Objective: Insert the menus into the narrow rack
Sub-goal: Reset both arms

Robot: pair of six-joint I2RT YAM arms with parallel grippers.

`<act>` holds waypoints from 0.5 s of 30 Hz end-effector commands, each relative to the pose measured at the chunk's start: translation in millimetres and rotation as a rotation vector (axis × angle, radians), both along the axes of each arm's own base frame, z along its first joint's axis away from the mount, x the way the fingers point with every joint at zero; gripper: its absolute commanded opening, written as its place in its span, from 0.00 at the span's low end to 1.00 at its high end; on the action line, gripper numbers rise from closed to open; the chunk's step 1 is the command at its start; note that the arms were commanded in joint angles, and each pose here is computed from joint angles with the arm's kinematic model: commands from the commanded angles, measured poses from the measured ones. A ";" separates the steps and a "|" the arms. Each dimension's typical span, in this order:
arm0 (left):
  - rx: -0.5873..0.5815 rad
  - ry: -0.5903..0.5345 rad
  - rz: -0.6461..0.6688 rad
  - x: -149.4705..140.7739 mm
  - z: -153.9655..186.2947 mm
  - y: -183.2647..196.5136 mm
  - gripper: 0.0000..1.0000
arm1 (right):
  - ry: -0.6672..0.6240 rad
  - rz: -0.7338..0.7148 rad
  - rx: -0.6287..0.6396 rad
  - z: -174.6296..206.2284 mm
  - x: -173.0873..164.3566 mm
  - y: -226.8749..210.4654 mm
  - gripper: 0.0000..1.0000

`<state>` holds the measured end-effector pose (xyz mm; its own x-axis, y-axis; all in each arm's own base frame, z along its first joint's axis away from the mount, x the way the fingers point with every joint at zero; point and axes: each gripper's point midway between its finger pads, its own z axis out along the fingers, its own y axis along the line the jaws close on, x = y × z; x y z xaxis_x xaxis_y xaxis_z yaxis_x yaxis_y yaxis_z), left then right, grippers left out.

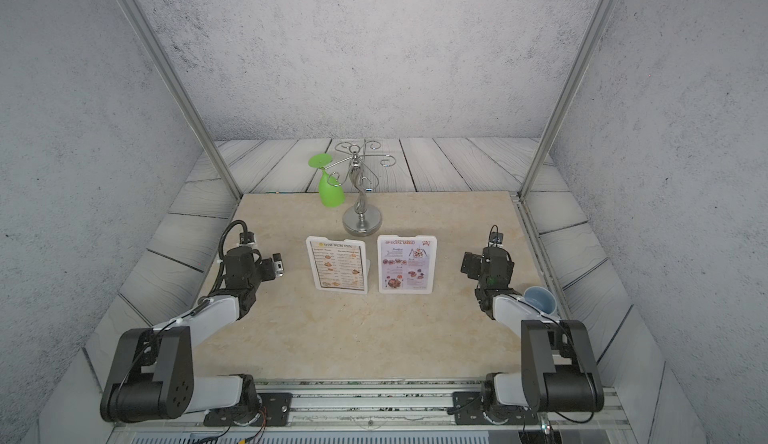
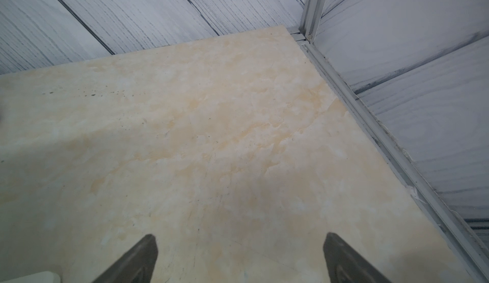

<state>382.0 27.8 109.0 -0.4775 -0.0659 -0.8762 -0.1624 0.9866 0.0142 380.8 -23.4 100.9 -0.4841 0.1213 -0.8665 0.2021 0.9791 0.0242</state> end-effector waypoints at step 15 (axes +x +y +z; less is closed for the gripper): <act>0.042 -0.092 -0.057 24.6 -12.0 -4.2 1.00 | -0.102 0.157 -0.061 -13.4 24.2 16.4 0.99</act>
